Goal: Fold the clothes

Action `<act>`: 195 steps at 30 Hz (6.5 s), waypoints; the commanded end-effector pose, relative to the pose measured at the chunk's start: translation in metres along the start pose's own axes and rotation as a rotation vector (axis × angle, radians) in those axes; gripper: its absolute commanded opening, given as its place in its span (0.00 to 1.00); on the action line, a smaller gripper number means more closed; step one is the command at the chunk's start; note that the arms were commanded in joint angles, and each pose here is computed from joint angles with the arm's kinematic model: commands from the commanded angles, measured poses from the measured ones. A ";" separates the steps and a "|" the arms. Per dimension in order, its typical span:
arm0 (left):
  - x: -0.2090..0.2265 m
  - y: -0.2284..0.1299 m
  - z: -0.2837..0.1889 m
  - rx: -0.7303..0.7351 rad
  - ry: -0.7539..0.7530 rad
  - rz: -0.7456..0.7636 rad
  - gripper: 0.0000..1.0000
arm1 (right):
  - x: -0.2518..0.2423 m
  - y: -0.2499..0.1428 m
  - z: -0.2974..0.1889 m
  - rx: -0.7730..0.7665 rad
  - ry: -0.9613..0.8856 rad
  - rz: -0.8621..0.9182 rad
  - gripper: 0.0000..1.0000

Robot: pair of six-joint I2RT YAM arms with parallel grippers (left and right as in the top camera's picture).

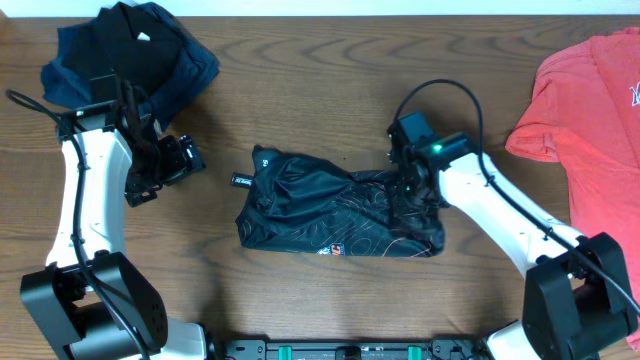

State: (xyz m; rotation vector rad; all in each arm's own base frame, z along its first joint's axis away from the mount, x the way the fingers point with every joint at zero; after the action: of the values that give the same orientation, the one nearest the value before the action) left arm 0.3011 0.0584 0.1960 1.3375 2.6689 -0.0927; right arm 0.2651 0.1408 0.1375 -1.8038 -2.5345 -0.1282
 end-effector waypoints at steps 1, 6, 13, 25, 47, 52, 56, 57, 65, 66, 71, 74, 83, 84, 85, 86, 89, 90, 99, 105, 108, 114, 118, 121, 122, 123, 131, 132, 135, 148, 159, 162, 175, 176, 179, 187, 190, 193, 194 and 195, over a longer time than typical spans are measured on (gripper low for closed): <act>0.004 -0.001 0.002 0.009 0.014 -0.020 0.98 | 0.012 -0.002 0.000 0.011 -0.003 -0.020 0.52; 0.004 -0.001 0.002 0.009 0.014 -0.020 0.98 | 0.019 -0.005 0.000 0.019 -0.003 -0.012 0.57; 0.004 -0.001 0.002 0.009 0.014 -0.020 0.98 | -0.008 -0.003 -0.030 0.004 -0.119 0.122 0.57; 0.004 -0.001 0.002 0.008 0.014 -0.020 0.98 | -0.011 -0.018 -0.006 0.069 0.053 0.091 0.54; 0.004 -0.001 0.002 0.008 0.014 -0.020 0.98 | 0.014 -0.043 -0.005 0.127 0.195 0.079 0.55; 0.004 -0.001 0.002 0.009 0.014 -0.020 0.98 | 0.019 -0.043 -0.006 0.122 0.224 0.026 0.77; 0.004 -0.001 0.002 0.009 0.014 -0.020 0.98 | 0.003 -0.037 -0.013 0.075 0.127 0.120 0.63; 0.004 -0.001 0.002 0.009 0.014 -0.020 0.98 | -0.001 -0.035 -0.016 0.060 0.112 0.135 0.60; 0.004 -0.001 0.002 0.009 0.014 -0.020 0.98 | -0.047 -0.018 -0.021 -0.048 0.059 0.262 0.18; 0.004 -0.001 0.002 0.009 0.014 -0.020 0.98 | -0.049 -0.016 -0.020 -0.058 0.062 0.269 0.15; 0.004 -0.001 0.002 0.008 0.014 -0.020 0.98 | -0.048 -0.006 -0.002 -0.074 0.108 0.271 0.08; 0.004 -0.001 0.002 0.009 0.014 -0.020 0.98 | -0.045 0.001 0.012 -0.058 0.153 0.272 0.05; 0.004 -0.001 0.002 0.008 0.014 -0.020 0.98 | -0.015 0.025 0.040 -0.085 0.313 0.210 0.04; 0.004 -0.001 0.002 0.009 0.013 -0.020 0.98 | -0.013 0.026 0.040 -0.094 0.310 0.202 0.04; 0.004 -0.001 0.002 0.008 0.014 -0.020 0.98 | -0.012 0.027 0.039 -0.101 0.311 0.197 0.03; 0.004 -0.001 0.002 0.009 0.014 -0.020 0.98 | -0.012 0.028 0.038 -0.104 0.309 0.205 0.01; 0.004 -0.001 0.002 0.009 0.014 -0.020 0.98 | -0.015 0.030 0.029 -0.105 0.309 0.219 0.01; 0.004 -0.001 0.002 0.009 0.014 -0.020 0.98 | -0.016 0.029 0.023 -0.101 0.307 0.226 0.02; 0.004 -0.001 0.002 0.009 0.013 -0.020 0.98 | -0.019 -0.008 -0.011 0.037 0.254 0.221 0.09; 0.004 -0.001 0.002 0.009 0.014 -0.020 0.98 | -0.015 -0.026 0.005 0.105 0.147 0.206 0.18; 0.004 -0.001 0.002 0.009 0.014 -0.020 0.98 | -0.009 -0.034 0.016 0.125 0.142 0.222 0.17; 0.004 -0.001 0.002 0.009 0.014 -0.020 0.98 | 0.011 -0.043 0.037 0.123 0.200 0.227 0.16; 0.004 -0.001 0.002 0.009 0.013 -0.020 0.98 | 0.029 -0.043 0.047 0.087 0.228 0.198 0.16; 0.004 -0.001 0.002 0.009 0.013 -0.020 0.98 | 0.040 -0.042 0.045 0.073 0.234 0.170 0.12; 0.004 -0.001 0.002 0.009 0.013 -0.020 0.98 | 0.042 -0.041 0.044 0.071 0.234 0.164 0.09; 0.004 -0.001 0.002 0.009 0.013 -0.020 0.98 | 0.043 -0.040 0.040 0.071 0.232 0.161 0.08; 0.000 0.002 0.004 -0.010 -0.013 -0.012 0.98 | 0.022 -0.023 -0.027 0.007 0.054 0.198 0.18; -0.002 0.002 0.005 -0.008 -0.032 -0.004 0.98 | 0.019 -0.021 -0.037 -0.014 0.034 0.203 0.28; -0.011 0.000 0.012 0.011 -0.103 0.066 0.98 | 0.012 -0.018 -0.065 -0.079 0.010 0.195 0.92; -0.023 0.011 0.069 0.206 -0.438 0.226 0.98 | 0.007 -0.028 -0.087 -0.113 0.019 0.176 0.99; -0.029 0.004 0.098 0.310 -0.532 0.283 0.98 | 0.007 -0.026 -0.087 -0.127 0.023 0.172 0.99; -0.031 -0.001 0.105 0.338 -0.527 0.294 0.98 | 0.007 -0.025 -0.087 -0.129 0.023 0.172 0.99; -0.040 -0.013 0.140 0.437 -0.500 0.311 0.98 | 0.007 -0.025 -0.087 -0.128 0.023 0.171 0.99; -0.042 -0.015 0.141 0.444 -0.498 0.314 0.98 | 0.007 -0.025 -0.087 -0.130 0.024 0.172 0.99; -0.047 -0.023 0.144 0.467 -0.490 0.334 0.98 | 0.008 -0.024 -0.087 -0.136 0.026 0.171 0.99; -0.074 -0.052 0.159 0.488 -0.473 0.437 0.90 | 0.008 -0.024 -0.087 -0.136 0.025 0.171 0.99; -0.084 -0.061 0.164 0.486 -0.456 0.463 0.77 | 0.007 -0.026 -0.087 -0.126 0.023 0.172 0.99; -0.092 -0.066 0.167 0.478 -0.443 0.499 0.52 | 0.007 -0.027 -0.087 -0.119 0.021 0.172 0.99; -0.093 -0.067 0.168 0.474 -0.436 0.510 0.42 | 0.007 -0.027 -0.087 -0.118 0.021 0.172 0.99; -0.094 -0.068 0.169 0.470 -0.427 0.520 0.32 | 0.007 -0.027 -0.087 -0.118 0.020 0.172 0.99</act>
State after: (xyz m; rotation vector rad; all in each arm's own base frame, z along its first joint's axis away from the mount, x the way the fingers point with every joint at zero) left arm 0.3309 -0.0774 0.0664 1.7600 1.8625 -0.8803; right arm 0.2345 0.1331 0.2216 -2.0452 -2.3675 -0.2975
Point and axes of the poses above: each gripper's point midway between its finger pads, its own z axis out along the fingers, its own x axis along the line the jaws close on, y = z × x, the point moved 8 cm from there along -z, back along the fingers, and after that the axes turned 9 degrees about -z, right-handed, at the moved point
